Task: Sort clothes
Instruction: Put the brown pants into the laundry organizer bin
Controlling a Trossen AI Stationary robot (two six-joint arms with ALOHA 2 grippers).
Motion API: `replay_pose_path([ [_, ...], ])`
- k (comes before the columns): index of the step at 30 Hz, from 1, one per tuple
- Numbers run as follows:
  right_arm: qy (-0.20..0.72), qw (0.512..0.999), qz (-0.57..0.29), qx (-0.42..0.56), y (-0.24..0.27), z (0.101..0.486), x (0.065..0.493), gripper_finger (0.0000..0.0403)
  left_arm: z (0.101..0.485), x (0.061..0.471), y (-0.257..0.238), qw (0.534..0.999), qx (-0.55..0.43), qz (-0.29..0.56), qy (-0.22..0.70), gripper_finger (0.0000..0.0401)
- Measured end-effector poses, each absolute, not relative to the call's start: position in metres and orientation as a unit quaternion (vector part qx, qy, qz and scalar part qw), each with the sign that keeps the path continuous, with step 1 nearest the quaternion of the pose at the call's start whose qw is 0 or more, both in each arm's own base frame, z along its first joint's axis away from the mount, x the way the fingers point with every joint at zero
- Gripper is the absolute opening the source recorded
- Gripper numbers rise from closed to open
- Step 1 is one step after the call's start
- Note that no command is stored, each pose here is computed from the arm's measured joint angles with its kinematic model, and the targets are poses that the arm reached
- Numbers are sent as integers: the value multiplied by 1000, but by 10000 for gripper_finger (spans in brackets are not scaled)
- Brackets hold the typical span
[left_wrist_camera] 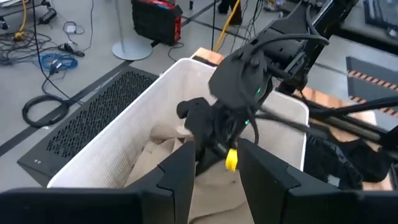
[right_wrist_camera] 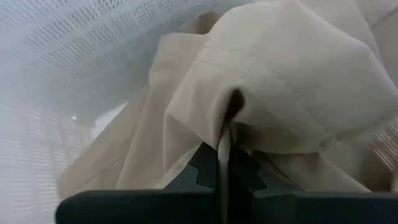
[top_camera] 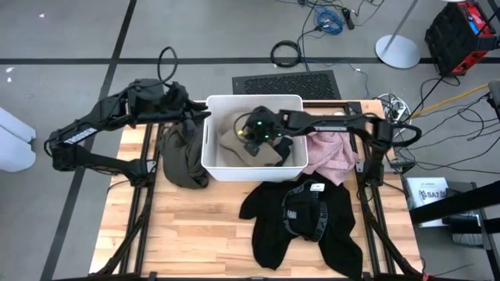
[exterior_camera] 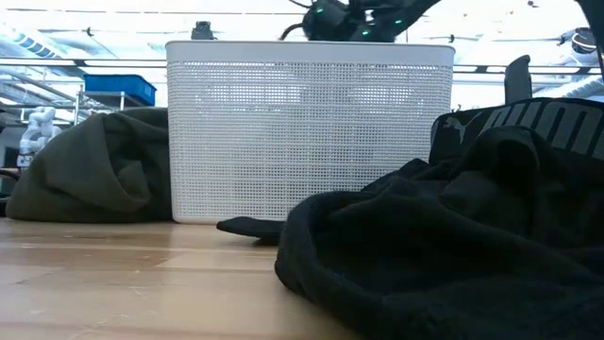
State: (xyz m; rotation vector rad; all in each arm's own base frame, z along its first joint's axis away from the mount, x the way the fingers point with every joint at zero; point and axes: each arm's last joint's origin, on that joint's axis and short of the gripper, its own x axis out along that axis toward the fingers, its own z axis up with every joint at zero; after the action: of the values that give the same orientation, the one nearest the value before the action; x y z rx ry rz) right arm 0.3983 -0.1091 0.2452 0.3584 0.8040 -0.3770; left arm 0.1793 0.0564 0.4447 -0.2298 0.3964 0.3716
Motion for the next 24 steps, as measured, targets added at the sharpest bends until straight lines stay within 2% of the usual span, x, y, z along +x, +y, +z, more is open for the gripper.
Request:
replay_pose_path([
  [7, 456, 862, -166, 145, -115, 220, 431, 0, 436, 195, 61, 952, -110, 183, 221, 130],
  [14, 513, 842, -90, 143, -108, 190, 455, 0, 431, 202, 61, 950, -102, 173, 238, 130],
  [20, 527, 843, -52, 95, -97, 188, 460, 5, 431, 203, 59, 951, -100, 167, 238, 130],
  [24, 508, 856, -49, 87, -95, 202, 459, 20, 431, 203, 59, 952, -99, 167, 238, 130],
])
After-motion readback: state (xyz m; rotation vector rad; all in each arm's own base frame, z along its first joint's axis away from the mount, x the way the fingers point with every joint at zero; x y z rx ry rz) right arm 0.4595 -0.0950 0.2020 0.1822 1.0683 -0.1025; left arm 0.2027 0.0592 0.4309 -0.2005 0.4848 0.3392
